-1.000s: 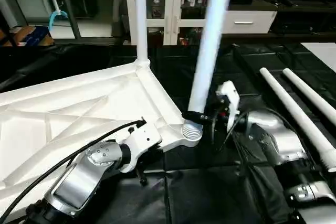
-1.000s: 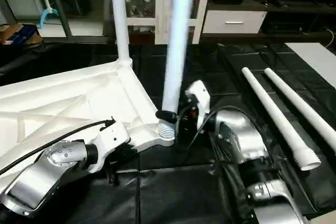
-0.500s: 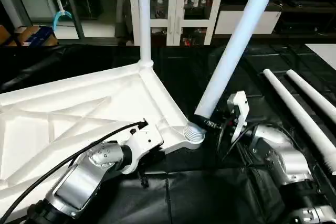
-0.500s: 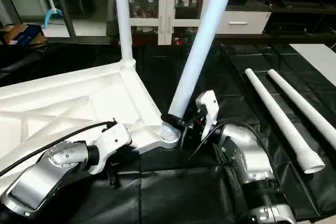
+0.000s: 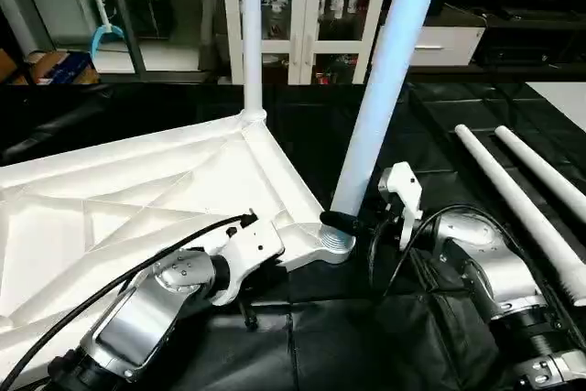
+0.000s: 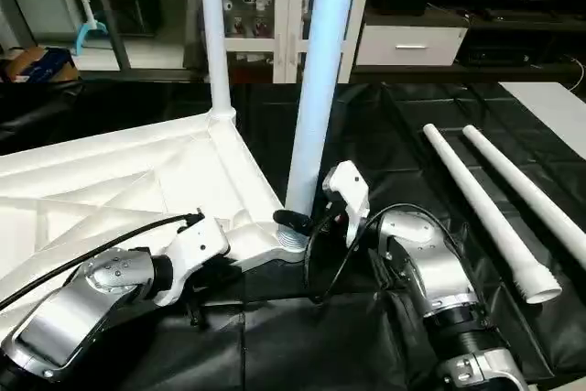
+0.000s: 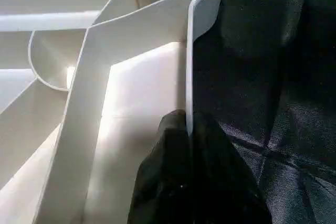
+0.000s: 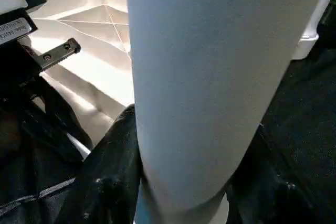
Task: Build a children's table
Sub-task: Insert table leg to table base
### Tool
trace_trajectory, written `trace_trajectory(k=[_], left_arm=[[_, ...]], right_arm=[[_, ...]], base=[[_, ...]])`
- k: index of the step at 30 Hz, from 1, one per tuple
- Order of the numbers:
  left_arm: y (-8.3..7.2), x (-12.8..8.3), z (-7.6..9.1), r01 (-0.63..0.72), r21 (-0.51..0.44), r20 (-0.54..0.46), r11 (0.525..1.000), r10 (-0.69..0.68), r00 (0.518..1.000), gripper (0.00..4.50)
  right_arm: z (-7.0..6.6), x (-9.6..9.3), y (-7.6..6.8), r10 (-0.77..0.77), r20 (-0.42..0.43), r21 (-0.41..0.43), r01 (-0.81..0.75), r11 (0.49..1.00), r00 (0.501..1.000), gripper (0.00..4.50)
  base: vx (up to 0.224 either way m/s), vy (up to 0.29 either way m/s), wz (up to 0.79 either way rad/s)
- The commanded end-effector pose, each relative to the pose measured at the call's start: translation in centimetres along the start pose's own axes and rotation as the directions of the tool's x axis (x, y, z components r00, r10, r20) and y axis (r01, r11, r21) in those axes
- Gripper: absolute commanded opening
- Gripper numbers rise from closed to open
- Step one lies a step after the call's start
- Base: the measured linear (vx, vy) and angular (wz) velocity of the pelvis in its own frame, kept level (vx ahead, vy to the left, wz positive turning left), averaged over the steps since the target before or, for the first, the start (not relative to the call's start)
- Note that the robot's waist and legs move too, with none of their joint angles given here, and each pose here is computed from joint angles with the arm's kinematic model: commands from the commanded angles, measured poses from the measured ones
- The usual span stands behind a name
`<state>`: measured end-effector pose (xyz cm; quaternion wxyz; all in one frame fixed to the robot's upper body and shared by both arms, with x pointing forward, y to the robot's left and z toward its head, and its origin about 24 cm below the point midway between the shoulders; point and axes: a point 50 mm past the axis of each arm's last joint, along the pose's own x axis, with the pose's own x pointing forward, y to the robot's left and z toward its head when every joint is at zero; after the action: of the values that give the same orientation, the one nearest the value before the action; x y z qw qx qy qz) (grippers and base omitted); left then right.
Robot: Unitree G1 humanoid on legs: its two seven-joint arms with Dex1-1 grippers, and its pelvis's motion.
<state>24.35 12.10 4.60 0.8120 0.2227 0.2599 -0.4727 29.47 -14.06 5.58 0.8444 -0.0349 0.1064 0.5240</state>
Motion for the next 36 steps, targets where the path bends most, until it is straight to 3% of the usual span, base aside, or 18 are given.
trace_trajectory(k=[1,8,13,19,27,31,32,34,35,36], left_arm=[[-0.1,0.2,-0.8,-0.013,-0.008,-0.034,1.0,0.013,0.999,0.07],[-0.2,0.4,-0.7,-0.038,-0.003,-0.024,0.999,0.038,0.999,0.0],[0.2,0.5,-0.4,-0.076,0.032,-0.027,0.997,0.077,0.997,0.0],[0.8,0.4,-0.4,-0.13,0.026,-0.03,0.991,0.13,0.991,0.0],[1.4,0.8,-0.4,-0.216,-0.029,-0.048,0.976,0.214,0.976,0.0],[2.1,1.7,0.2,-0.286,-0.055,-0.06,0.957,0.283,0.957,0.0],[2.6,2.3,0.7,-0.337,-0.084,-0.067,0.938,0.332,0.941,0.0],[2.9,2.7,1.0,-0.373,-0.108,-0.074,0.922,0.367,0.927,0.0],[3.4,3.2,1.4,-0.416,-0.123,-0.084,0.901,0.408,0.909,0.0],[3.6,3.4,1.5,-0.437,-0.128,-0.086,0.891,0.429,0.899,0.0]], right_arm=[[-5.8,-1.2,1.1,-0.006,-0.252,0.109,0.035,0.993,0.968,1.86],[-5.2,-1.0,0.6,-0.106,-0.161,0.139,0.129,0.982,0.981,1.86],[-5.0,-0.9,0.3,-0.134,-0.146,0.126,0.153,0.98,0.98,1.86],[-5.2,-0.7,-0.6,-0.291,-0.115,0.141,0.305,0.942,0.95,1.86],[-5.5,-0.2,-2.1,-0.519,-0.127,0.136,0.533,0.835,0.846,1.86],[-5.5,0.9,-2.9,-0.625,-0.172,0.09,0.644,0.76,0.762,1.86],[-5.5,1.4,-3.3,-0.676,-0.194,0.073,0.698,0.713,0.711,1.86],[-5.3,1.9,-3.4,-0.697,-0.201,0.077,0.721,0.689,0.688,1.86],[-5.1,2.5,-3.7,-0.736,-0.214,0.063,0.761,0.646,0.643,1.86],[-5.0,2.8,-3.8,-0.749,-0.215,0.062,0.774,0.63,0.627,1.86]], base=[[0.0,0.0,0.0],[0.0,0.0,0.0],[0.0,0.0,0.0],[0.0,0.0,0.0],[0.0,0.0,0.0],[0.0,0.0,0.0],[0.0,0.0,0.0],[0.0,0.0,0.0],[0.0,0.0,0.0],[0.0,0.0,0.0]])
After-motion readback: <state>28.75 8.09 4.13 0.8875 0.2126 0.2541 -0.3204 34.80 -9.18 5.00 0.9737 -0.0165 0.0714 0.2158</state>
